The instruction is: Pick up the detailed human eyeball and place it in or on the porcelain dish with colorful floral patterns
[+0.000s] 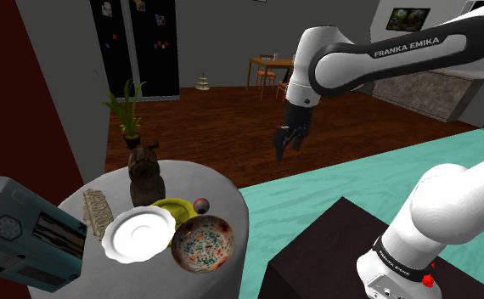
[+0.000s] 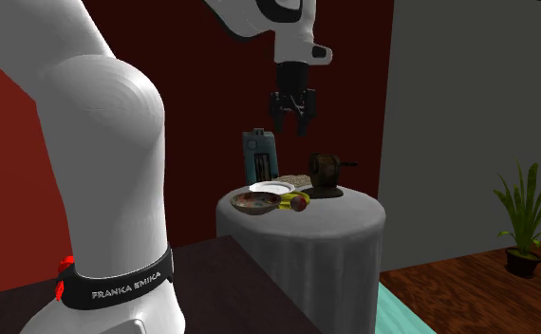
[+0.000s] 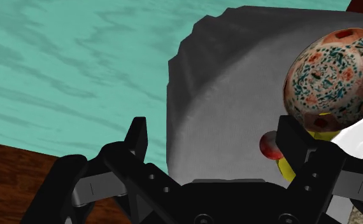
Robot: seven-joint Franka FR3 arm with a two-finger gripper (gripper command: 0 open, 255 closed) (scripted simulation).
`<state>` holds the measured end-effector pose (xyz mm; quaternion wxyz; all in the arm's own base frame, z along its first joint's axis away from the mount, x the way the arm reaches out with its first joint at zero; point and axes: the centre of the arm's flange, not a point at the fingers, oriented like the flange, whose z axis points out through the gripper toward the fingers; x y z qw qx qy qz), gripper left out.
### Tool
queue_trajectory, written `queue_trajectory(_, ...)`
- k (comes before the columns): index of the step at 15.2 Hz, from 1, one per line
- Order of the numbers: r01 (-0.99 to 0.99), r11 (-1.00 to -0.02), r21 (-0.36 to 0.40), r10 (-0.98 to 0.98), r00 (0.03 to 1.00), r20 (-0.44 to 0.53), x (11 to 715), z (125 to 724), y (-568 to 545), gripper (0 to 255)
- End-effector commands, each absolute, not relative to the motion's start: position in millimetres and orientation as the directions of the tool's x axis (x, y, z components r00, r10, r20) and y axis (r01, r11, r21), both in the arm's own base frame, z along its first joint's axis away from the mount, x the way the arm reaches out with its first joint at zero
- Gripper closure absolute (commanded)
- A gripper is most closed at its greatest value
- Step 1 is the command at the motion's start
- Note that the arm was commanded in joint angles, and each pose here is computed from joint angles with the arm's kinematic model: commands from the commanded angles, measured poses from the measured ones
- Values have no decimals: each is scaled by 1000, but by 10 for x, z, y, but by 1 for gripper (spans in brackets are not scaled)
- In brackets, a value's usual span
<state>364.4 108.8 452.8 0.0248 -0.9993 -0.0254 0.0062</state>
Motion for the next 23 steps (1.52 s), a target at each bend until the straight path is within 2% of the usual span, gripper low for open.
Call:
queue_trajectory(1, 41, -998, -55, 40, 999, 5, 3711, 4337, 1214, 0)
queue_trajectory(23, -46, -994, -104, -60, 989, 138, 4962, 2409, 2768, 0)
